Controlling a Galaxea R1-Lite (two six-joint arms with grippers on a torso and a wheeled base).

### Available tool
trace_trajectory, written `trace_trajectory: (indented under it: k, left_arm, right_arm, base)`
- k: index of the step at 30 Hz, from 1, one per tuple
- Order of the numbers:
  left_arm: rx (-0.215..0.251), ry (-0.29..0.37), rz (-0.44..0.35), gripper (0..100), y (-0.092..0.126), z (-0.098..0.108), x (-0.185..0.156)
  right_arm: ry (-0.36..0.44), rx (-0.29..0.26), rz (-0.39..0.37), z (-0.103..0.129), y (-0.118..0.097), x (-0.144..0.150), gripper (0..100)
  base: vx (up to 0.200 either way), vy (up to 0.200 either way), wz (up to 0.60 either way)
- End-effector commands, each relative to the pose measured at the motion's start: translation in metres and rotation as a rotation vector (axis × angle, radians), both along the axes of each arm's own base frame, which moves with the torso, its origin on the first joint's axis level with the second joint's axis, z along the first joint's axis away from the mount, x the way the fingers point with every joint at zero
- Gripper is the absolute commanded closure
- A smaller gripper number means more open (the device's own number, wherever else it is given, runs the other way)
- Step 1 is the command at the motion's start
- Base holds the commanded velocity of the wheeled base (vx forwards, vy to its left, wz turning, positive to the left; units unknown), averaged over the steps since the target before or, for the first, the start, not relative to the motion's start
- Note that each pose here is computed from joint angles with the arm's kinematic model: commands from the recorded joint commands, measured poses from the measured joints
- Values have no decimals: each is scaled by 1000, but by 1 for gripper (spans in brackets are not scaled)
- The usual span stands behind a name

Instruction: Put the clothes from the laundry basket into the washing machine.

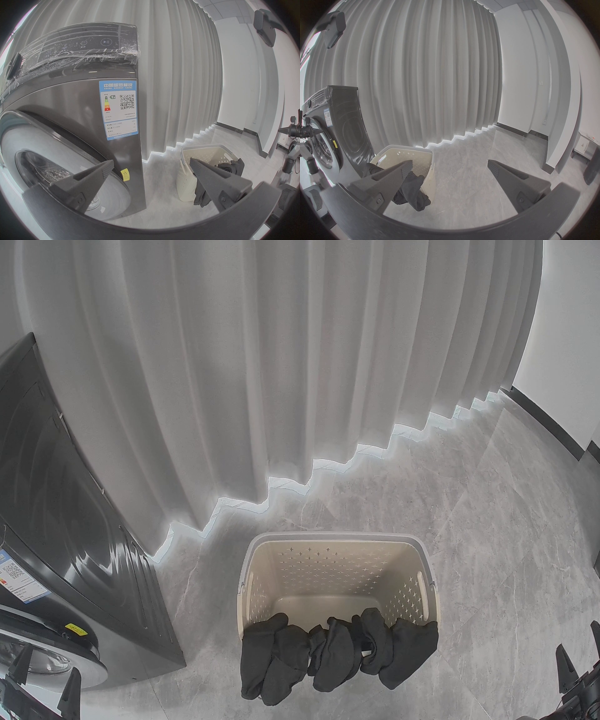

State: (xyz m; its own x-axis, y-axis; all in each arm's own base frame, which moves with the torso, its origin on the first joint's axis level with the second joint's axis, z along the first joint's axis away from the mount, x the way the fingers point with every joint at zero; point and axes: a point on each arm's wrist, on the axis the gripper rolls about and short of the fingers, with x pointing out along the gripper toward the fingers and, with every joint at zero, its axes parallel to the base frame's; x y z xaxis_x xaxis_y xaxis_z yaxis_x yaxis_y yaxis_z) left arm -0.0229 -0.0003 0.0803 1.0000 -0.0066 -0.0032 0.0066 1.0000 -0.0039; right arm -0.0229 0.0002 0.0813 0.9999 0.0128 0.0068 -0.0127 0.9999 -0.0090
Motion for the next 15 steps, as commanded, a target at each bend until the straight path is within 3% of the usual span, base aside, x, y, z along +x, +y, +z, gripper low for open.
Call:
trace_trajectory:
  k: [1,13,15]
  left_arm:
    - [-1,3,-1,0,0,-5,0]
    - [-1,3,-1,0,0,-5,0]
    - [-1,3,-1,0,0,-5,0]
  right_arm:
    - [16,0,1,-5,0,1,0]
    - [16,0,1,-5,0,1,0]
    - [16,0,1,-5,0,1,0]
  base:
    - [0,-200,0]
    - [0,0,0]
    - [200,0,0]
